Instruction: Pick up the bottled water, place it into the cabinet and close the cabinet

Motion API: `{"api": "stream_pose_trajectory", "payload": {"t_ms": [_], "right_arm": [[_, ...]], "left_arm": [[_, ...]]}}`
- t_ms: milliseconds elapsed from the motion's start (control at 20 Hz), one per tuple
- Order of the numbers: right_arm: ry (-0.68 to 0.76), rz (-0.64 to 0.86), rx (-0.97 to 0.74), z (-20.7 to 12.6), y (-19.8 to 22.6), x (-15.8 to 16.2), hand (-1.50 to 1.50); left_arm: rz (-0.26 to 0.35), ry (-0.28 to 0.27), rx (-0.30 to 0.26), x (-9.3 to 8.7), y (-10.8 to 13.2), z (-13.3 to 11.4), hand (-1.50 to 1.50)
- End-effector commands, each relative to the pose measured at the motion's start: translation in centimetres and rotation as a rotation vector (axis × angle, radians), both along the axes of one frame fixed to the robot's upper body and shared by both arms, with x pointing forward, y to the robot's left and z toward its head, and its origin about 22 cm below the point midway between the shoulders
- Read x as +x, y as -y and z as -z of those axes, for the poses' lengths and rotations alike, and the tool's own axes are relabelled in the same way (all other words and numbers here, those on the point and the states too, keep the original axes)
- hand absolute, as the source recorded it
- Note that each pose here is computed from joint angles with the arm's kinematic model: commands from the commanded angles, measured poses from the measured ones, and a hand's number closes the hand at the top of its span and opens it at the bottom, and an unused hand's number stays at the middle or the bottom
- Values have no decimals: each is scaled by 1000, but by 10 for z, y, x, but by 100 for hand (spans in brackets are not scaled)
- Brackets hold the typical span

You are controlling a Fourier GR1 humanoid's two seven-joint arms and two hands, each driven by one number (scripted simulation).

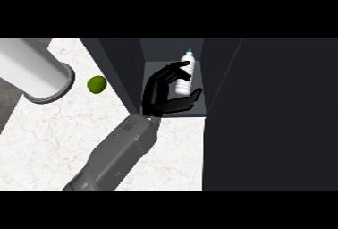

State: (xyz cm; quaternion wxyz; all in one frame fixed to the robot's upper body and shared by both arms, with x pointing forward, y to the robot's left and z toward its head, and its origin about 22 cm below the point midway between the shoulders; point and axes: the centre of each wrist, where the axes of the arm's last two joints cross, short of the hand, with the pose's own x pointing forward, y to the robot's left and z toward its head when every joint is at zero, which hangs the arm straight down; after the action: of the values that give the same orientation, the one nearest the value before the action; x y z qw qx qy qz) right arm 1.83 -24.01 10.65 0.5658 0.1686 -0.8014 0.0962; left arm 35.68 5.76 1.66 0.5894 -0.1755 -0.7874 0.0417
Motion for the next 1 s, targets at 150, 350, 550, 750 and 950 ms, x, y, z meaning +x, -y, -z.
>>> {"api": "stream_pose_trajectory", "payload": {"t_ms": [150,350,550,750,950], "right_arm": [[59,39,-59,-33,-3,-1,-150],[58,67,-52,-42,-9,-4,-150],[49,58,-79,-34,-7,-7,-150],[25,-151,-163,-34,-5,-3,150],[123,-341,-261,-44,-7,9,150]], "left_arm": [[149,-52,-68,-82,17,24,-150],[68,-62,-81,-120,-20,40,-150],[-11,-111,-76,-167,-68,61,-150],[-6,-73,-119,-185,-90,43,-150],[37,-63,-61,-204,-123,46,-150]]}}
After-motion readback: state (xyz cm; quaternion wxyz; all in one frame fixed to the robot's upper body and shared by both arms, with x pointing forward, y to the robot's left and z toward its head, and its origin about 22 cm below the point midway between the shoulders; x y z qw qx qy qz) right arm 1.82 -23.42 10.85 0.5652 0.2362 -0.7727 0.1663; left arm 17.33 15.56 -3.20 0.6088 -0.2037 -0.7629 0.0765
